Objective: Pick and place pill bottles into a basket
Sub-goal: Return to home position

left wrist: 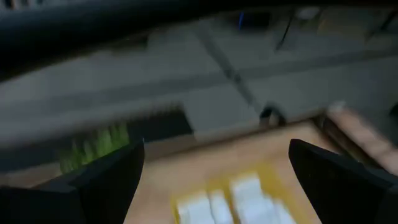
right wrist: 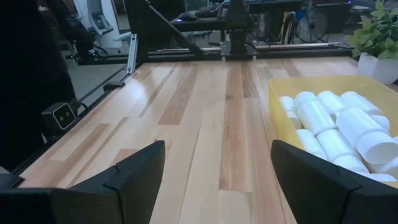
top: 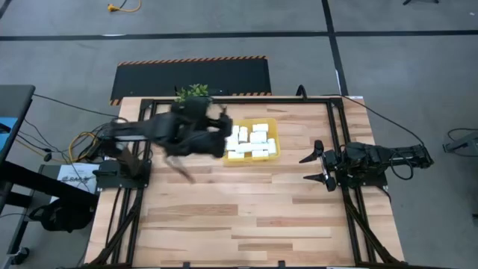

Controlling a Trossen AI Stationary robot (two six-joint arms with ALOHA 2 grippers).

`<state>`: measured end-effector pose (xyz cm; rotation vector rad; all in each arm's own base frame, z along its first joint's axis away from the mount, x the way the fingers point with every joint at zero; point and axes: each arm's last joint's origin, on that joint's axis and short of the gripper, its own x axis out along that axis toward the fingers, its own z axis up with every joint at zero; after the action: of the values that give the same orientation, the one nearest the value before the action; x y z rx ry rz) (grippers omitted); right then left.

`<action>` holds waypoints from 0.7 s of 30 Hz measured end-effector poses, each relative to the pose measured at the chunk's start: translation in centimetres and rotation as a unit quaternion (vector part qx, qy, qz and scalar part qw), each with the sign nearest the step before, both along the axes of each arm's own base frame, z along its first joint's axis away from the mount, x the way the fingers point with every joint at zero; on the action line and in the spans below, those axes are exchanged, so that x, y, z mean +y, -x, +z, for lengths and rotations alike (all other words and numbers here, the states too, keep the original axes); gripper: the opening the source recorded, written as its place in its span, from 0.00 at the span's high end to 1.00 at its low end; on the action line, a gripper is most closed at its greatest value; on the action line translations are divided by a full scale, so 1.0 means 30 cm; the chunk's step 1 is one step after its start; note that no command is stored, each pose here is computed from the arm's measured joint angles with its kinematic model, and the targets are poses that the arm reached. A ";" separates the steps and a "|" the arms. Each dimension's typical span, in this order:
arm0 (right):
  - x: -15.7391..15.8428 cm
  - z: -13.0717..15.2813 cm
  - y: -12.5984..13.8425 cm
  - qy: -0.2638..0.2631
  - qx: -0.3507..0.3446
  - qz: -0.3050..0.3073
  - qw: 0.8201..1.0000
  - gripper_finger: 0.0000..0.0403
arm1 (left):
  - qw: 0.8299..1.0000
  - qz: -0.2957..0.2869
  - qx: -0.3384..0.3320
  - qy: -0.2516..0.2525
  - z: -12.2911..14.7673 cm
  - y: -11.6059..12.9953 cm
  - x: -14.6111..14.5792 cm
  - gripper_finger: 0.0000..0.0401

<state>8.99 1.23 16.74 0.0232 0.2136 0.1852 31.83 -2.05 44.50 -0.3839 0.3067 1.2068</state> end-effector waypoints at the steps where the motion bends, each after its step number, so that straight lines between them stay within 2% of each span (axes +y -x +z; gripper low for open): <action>1: 0.000 0.000 0.000 0.000 0.000 0.000 1.000 0.29 | 0.999 -0.009 0.000 -0.034 0.025 0.030 -0.027 0.04; 4: 0.000 0.000 0.000 0.000 0.000 0.000 1.000 0.29 | 0.995 -0.035 -0.010 -0.098 0.086 0.111 -0.101 0.04; 8: 0.000 0.000 0.000 0.000 0.000 0.000 1.000 0.29 | 0.990 -0.081 -0.010 -0.117 0.114 0.166 -0.178 0.04; 11: 0.000 0.000 0.000 0.000 0.000 0.000 1.000 0.29 | 0.980 -0.148 0.056 -0.118 0.107 0.175 -0.221 0.04; 13: 0.000 0.000 0.000 0.000 0.000 0.000 1.000 0.29 | 0.964 -0.219 0.117 -0.101 0.098 0.176 -0.245 0.04; 15: 0.000 0.000 0.000 0.000 0.000 0.000 1.000 0.29 | 0.950 -0.264 0.140 -0.093 0.103 0.173 -0.259 0.04; 18: 0.000 0.000 0.000 0.000 0.000 0.000 1.000 0.29 | 0.964 -0.223 0.083 -0.122 0.157 0.195 -0.246 0.04; 21: 0.000 0.000 0.000 0.000 0.000 0.000 1.000 0.29 | 0.974 -0.172 0.016 -0.146 0.233 0.287 -0.217 0.04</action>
<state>8.99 1.23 16.74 0.0232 0.2136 0.1851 23.21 -8.55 51.49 -0.0513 0.2079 0.8990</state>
